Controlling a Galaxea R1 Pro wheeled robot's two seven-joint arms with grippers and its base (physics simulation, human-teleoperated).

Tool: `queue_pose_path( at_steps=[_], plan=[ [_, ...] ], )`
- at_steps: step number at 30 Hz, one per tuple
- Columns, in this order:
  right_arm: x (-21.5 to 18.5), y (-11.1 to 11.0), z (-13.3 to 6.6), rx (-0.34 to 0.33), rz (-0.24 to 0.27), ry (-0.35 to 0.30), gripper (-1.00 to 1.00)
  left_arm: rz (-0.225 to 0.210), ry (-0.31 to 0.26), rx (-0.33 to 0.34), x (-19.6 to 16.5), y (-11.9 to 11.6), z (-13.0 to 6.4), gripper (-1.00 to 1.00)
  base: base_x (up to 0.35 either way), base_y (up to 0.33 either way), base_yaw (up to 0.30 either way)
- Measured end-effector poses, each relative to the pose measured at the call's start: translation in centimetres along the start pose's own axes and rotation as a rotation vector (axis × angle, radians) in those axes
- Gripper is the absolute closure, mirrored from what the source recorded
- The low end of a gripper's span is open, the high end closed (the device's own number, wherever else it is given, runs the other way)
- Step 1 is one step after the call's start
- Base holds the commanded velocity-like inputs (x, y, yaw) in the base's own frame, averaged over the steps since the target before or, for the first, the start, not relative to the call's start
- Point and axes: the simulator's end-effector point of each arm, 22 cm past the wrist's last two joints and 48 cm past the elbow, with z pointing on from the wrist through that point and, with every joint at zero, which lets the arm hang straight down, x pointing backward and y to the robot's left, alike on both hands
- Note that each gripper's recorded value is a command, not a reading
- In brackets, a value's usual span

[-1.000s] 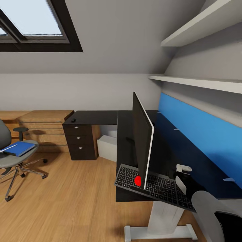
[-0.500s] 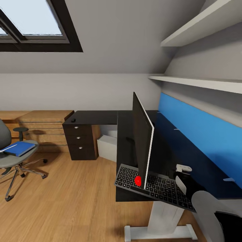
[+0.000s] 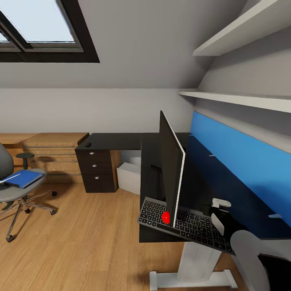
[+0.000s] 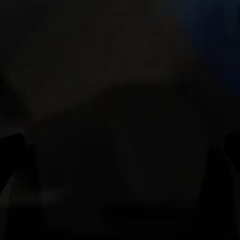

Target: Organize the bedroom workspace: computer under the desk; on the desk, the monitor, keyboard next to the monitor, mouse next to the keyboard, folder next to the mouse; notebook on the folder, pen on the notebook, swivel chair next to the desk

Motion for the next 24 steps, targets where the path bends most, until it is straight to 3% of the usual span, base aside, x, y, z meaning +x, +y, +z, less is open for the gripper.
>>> queue_pose_path(
  at_steps=[24],
  plan=[
    [-0.04,-0.07,0.01,0.004,-0.003,-0.001,-1.0,0.0,0.0,0.0,0.02,-0.01,0.0,-1.0,-0.045,0.0,0.0]
  ],
)
